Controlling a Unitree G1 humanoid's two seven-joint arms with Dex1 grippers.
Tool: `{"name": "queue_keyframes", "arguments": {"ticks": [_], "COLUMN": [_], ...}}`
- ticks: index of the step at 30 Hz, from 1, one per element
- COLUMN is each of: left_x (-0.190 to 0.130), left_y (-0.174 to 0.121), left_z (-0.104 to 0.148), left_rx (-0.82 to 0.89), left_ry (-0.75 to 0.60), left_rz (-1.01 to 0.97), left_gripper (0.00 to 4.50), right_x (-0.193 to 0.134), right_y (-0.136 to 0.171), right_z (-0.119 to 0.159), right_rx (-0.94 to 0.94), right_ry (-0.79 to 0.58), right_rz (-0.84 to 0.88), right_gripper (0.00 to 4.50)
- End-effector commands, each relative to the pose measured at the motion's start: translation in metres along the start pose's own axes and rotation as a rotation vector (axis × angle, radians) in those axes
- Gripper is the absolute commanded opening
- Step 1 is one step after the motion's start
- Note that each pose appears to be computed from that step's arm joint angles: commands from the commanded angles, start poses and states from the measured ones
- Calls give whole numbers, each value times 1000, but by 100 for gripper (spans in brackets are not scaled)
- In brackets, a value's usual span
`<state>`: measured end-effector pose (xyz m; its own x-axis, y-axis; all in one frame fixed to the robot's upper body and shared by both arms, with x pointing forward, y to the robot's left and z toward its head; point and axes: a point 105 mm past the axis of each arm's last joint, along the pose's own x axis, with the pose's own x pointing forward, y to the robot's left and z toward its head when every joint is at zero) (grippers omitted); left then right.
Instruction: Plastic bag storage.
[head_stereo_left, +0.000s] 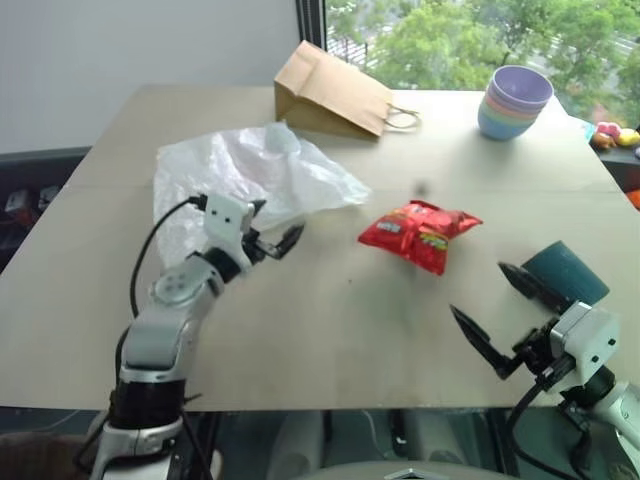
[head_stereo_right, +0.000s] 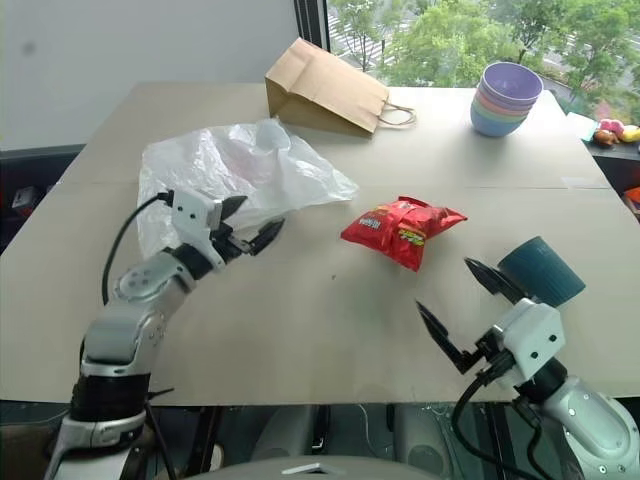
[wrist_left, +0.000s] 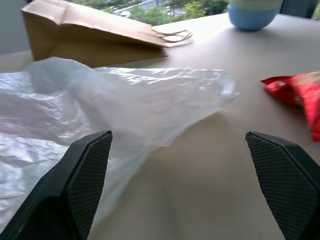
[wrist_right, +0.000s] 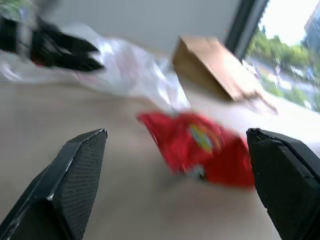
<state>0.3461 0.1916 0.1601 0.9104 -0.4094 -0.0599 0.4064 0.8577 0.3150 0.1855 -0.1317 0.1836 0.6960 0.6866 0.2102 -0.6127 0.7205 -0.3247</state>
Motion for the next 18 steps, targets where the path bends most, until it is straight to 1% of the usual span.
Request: {"name": "queue_keyframes", "arguments": {"ticks": [1, 3, 6, 9, 12, 14, 15, 16, 18], "left_x": [6, 11, 18, 21, 25, 28, 30, 32, 37], "left_y": [18, 29, 37, 42, 47, 51, 52, 55, 60], "left_z": [4, 2, -12, -21, -26, -36, -39, -38, -33], "left_rx": [174, 236, 363, 457, 482, 534, 546, 548, 533], "left_ry": [27, 53, 144, 195, 221, 263, 273, 268, 242], "left_rz": [47, 64, 30, 4, 6, -6, -10, 2, 24], "left_gripper": [446, 446, 446, 446, 446, 446, 396, 363, 270], "right_x": [10, 13, 18, 22, 24, 26, 26, 27, 26], "right_y": [15, 21, 20, 19, 21, 22, 22, 22, 21], "right_z": [28, 36, 44, 48, 48, 47, 47, 46, 44], "right_rx": [19, 37, 39, 36, 35, 35, 31, 29, 26], "right_ry": [-95, -115, -144, -155, -151, -148, -143, -139, -126], "right_rz": [111, 167, 174, 161, 159, 153, 148, 145, 137], "right_gripper": [450, 450, 450, 450, 450, 450, 450, 450, 450]}}
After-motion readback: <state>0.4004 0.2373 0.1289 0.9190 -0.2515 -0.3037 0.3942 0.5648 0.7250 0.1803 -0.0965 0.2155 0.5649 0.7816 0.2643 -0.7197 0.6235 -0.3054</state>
